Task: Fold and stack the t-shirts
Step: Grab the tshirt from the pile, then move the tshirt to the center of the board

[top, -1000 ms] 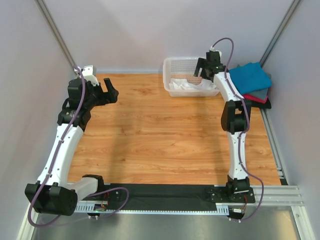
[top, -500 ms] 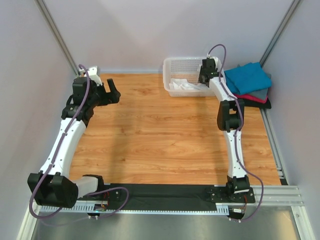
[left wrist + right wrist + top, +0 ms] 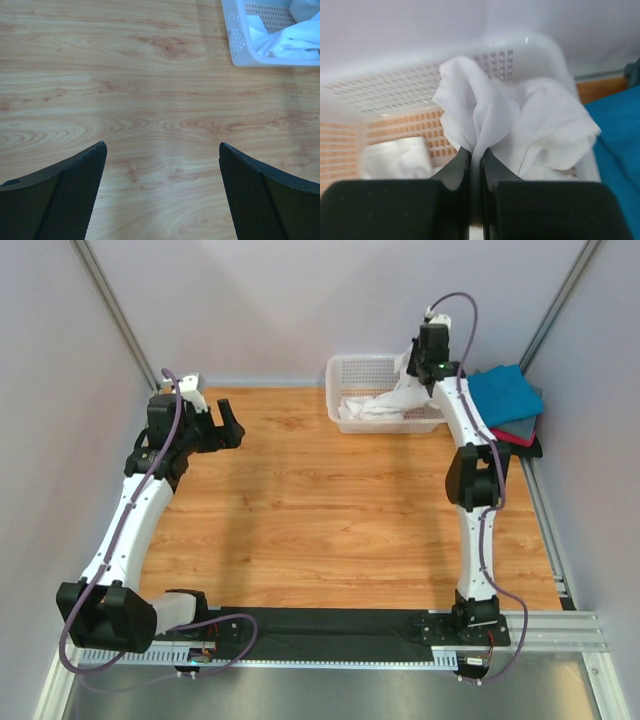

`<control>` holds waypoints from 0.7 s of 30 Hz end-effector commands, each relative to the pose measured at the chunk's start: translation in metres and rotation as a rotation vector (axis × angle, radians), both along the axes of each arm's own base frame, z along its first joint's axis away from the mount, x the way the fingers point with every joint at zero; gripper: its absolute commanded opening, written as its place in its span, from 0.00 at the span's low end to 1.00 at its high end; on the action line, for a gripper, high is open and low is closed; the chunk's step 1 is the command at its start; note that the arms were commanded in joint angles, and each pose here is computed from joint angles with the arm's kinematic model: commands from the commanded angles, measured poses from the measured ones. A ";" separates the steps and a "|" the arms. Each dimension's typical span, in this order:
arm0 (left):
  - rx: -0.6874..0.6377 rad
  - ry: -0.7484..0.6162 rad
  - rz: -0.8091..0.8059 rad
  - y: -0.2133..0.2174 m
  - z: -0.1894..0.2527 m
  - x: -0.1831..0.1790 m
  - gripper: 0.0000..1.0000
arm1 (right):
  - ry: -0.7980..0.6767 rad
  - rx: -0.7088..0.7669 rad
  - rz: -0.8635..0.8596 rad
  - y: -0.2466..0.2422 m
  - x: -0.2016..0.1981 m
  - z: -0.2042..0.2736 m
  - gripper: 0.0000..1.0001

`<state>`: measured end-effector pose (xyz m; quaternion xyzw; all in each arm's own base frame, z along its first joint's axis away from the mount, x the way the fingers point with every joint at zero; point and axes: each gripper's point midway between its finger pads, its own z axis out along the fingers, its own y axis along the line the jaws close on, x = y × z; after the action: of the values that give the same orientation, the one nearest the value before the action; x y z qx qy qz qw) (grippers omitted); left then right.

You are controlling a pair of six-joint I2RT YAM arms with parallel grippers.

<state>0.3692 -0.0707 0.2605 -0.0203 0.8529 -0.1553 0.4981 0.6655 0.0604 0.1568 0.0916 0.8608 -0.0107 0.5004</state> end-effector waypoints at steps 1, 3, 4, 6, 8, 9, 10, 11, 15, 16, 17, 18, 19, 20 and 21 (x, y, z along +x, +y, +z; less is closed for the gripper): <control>-0.027 -0.088 -0.046 -0.007 0.028 -0.002 0.99 | -0.437 0.104 0.087 0.017 -0.044 0.237 0.00; -0.039 -0.121 -0.084 -0.013 0.039 -0.008 0.99 | -0.506 0.124 0.121 0.022 -0.075 0.281 0.00; -0.044 -0.127 -0.091 -0.014 0.041 -0.010 0.99 | -0.528 0.133 0.147 0.029 -0.085 0.294 0.00; -0.061 -0.156 -0.118 -0.019 0.050 -0.016 0.99 | -0.576 0.154 0.213 0.040 -0.116 0.331 0.00; -0.080 -0.188 -0.146 -0.024 0.059 -0.019 0.99 | -0.598 0.168 0.270 0.055 -0.138 0.351 0.00; -0.096 -0.205 -0.183 -0.030 0.064 -0.025 0.99 | -0.620 0.181 0.318 0.062 -0.160 0.370 0.00; -0.106 -0.215 -0.201 -0.033 0.067 -0.028 1.00 | -0.630 0.189 0.352 0.073 -0.173 0.379 0.00; -0.115 -0.231 -0.215 -0.036 0.071 -0.029 0.99 | -0.640 0.196 0.386 0.081 -0.186 0.387 0.00; -0.124 -0.270 -0.241 -0.040 0.083 -0.039 0.99 | -0.666 0.240 0.566 0.121 -0.257 0.409 0.00; -0.124 -0.273 -0.241 -0.040 0.083 -0.041 1.00 | -0.660 0.250 0.578 0.124 -0.267 0.408 0.00; -0.123 -0.279 -0.242 -0.039 0.085 -0.042 1.00 | -0.646 0.277 0.585 0.127 -0.275 0.405 0.00; -0.119 -0.288 -0.247 -0.040 0.087 -0.044 1.00 | -0.608 0.298 0.613 0.131 -0.286 0.391 0.00; -0.119 -0.292 -0.247 -0.039 0.089 -0.045 1.00 | -0.588 0.322 0.629 0.133 -0.293 0.384 0.00; -0.120 -0.294 -0.253 -0.040 0.089 -0.046 1.00 | -0.566 0.362 0.676 0.137 -0.310 0.379 0.00; -0.117 -0.300 -0.259 -0.041 0.091 -0.048 1.00 | -0.535 0.384 0.703 0.143 -0.316 0.368 0.00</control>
<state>0.3273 -0.1068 0.3364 0.0661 0.7741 -0.2564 0.5751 0.3665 0.1851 0.5604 -0.0967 0.6355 0.2881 0.7098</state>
